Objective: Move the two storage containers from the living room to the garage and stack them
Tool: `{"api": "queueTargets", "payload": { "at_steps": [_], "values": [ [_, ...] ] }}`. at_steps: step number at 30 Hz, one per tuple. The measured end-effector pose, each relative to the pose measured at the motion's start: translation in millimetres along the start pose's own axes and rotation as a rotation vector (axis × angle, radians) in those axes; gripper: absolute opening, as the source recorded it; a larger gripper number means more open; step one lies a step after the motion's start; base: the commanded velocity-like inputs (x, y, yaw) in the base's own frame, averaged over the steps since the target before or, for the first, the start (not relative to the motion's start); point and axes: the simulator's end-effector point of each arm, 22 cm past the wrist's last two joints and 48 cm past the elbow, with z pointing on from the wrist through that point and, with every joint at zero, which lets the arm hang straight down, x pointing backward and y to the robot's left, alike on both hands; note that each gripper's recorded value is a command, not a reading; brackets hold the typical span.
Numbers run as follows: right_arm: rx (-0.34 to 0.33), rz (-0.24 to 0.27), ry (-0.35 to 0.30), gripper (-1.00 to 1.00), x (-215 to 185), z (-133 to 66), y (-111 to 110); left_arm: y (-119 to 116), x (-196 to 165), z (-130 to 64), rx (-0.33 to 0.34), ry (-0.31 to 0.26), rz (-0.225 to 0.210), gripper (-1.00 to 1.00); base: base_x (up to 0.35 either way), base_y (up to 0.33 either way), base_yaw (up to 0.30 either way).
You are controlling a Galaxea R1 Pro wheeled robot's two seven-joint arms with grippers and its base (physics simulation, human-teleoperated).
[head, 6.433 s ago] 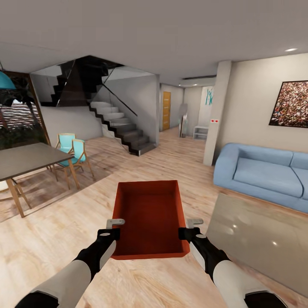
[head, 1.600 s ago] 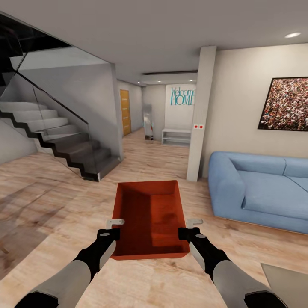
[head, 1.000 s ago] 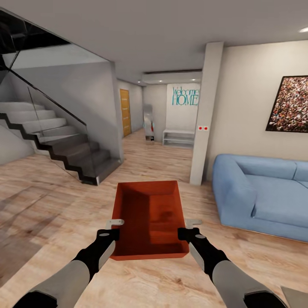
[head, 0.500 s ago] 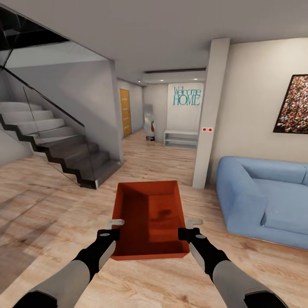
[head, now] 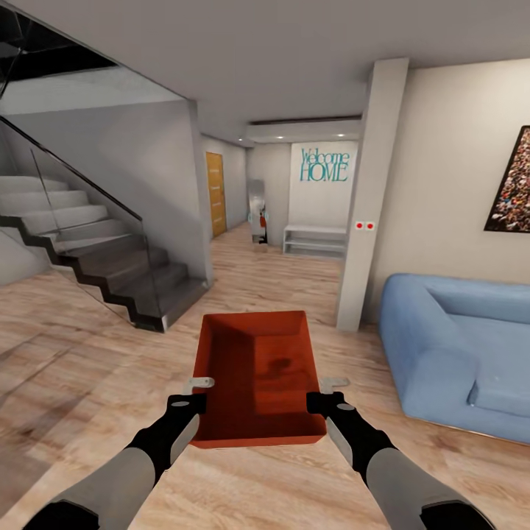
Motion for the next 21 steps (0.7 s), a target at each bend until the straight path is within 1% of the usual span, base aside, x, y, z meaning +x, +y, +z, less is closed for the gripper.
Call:
{"api": "queueTargets", "payload": {
  "at_steps": [21],
  "values": [
    [0.000, 0.000, -0.002, -1.00, -0.9, 0.0, -0.2, -0.1, -0.9, -0.2, 0.000, -0.002, 0.000, -1.00, 0.321, 0.076, 0.000]
  ]
}}
